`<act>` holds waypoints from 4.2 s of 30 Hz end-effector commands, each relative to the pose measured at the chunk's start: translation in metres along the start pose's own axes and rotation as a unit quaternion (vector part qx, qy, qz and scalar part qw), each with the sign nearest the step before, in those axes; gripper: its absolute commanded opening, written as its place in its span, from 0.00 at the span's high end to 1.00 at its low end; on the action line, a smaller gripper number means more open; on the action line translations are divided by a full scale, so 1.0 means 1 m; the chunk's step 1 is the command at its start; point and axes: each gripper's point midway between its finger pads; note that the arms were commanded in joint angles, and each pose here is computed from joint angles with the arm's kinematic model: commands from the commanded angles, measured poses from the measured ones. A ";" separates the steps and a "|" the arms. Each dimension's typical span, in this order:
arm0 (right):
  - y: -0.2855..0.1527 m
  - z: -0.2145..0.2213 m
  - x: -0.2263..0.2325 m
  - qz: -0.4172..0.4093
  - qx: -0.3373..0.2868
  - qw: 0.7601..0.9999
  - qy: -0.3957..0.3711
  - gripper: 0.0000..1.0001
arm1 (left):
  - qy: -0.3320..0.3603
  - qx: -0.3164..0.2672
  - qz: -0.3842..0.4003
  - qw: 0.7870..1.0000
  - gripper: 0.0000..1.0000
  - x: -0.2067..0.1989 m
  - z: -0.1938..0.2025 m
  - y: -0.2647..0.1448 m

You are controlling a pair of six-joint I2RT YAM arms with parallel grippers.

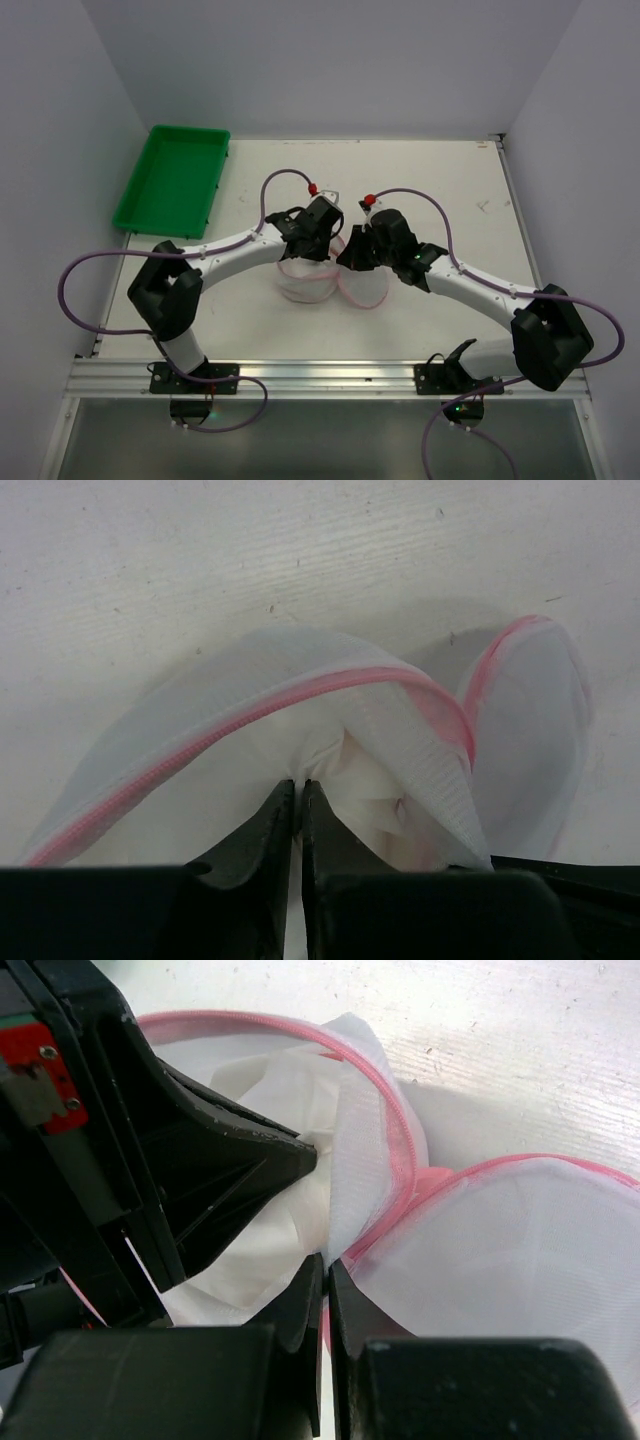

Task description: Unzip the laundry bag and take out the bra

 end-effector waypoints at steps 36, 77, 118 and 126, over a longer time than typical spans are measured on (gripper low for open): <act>0.010 -0.001 -0.017 0.036 -0.019 0.999 -0.020 1.00 | -0.128 -0.278 0.257 0.917 1.00 -0.046 -0.152 -0.230; -0.004 0.016 0.007 -0.046 0.004 0.997 -0.055 1.00 | 0.020 -0.506 -0.333 0.796 1.00 0.295 -0.326 -0.296; -0.002 0.027 0.019 -0.091 0.018 0.994 -0.060 1.00 | 0.158 -0.397 -0.294 0.855 1.00 0.334 -0.321 -0.121; -0.003 0.028 0.018 -0.090 0.020 0.993 -0.067 1.00 | 0.151 -0.325 -0.288 0.888 0.96 0.360 -0.323 -0.014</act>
Point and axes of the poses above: each gripper's point midway between its finger pads, its own y axis out along the fingers, its own x axis along the line the jaws close on, z = x × y, and after that the axes turned 13 degrees about -y, right-handed
